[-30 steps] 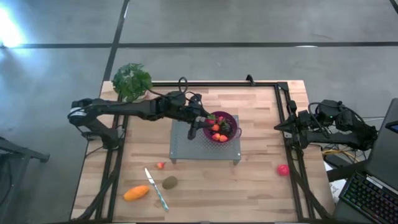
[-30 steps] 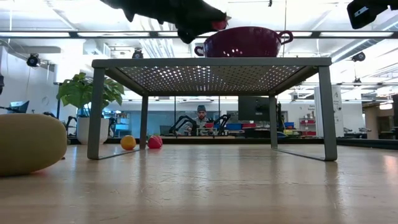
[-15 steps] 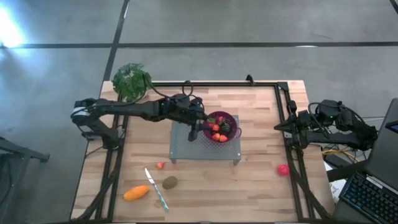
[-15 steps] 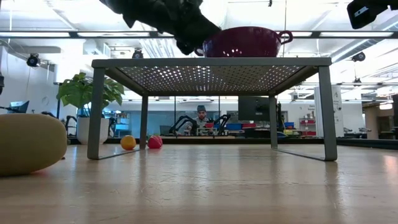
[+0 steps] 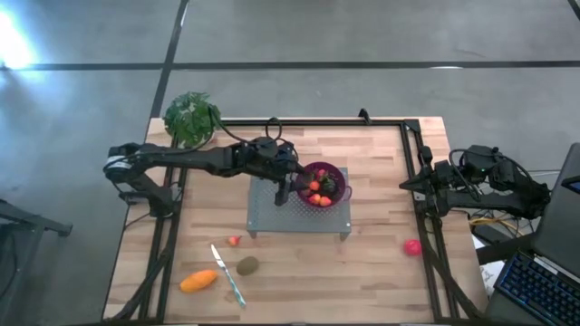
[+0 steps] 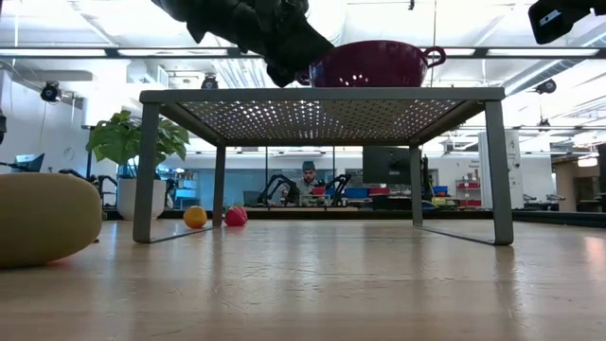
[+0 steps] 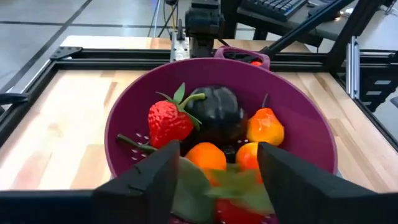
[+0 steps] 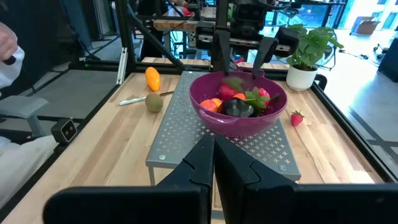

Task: Pick & Place Fruit
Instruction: Put the pear in the purple strainer bowl on the shelf

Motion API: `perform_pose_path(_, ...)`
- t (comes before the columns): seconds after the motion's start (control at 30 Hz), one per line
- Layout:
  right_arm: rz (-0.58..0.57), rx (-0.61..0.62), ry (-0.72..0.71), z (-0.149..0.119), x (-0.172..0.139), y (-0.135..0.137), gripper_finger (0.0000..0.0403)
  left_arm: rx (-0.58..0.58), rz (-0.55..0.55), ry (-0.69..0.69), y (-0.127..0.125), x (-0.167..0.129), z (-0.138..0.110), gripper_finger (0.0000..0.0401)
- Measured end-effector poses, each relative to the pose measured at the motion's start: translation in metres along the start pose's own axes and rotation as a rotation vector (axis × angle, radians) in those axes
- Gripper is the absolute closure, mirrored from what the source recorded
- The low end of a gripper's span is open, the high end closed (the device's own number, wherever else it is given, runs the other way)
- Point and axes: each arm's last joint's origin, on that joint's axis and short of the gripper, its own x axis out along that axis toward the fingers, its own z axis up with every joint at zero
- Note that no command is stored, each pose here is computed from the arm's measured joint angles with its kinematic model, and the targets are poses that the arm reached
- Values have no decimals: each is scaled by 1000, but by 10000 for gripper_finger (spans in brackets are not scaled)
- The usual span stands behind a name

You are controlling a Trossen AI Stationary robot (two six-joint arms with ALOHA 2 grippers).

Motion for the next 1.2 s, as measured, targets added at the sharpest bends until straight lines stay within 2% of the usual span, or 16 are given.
perform_pose_path(0.17,0,0,0,0,0,0,394,42,2,1,-1,-7,7,157)
perform_pose_path(0.43,0,0,0,0,0,0,394,46,5,-25,-9,-49,41,160)
perform_pose_path(0.53,0,0,0,0,0,0,394,43,54,-37,-11,-67,48,160)
perform_pose_path(0.7,0,0,0,0,0,0,394,23,237,19,-11,-94,48,161)
perform_pose_path(0.8,0,0,0,0,0,0,394,-25,311,67,-12,-108,45,161)
perform_pose_path(1.2,0,0,0,0,0,0,394,-152,253,254,-39,-132,27,181)
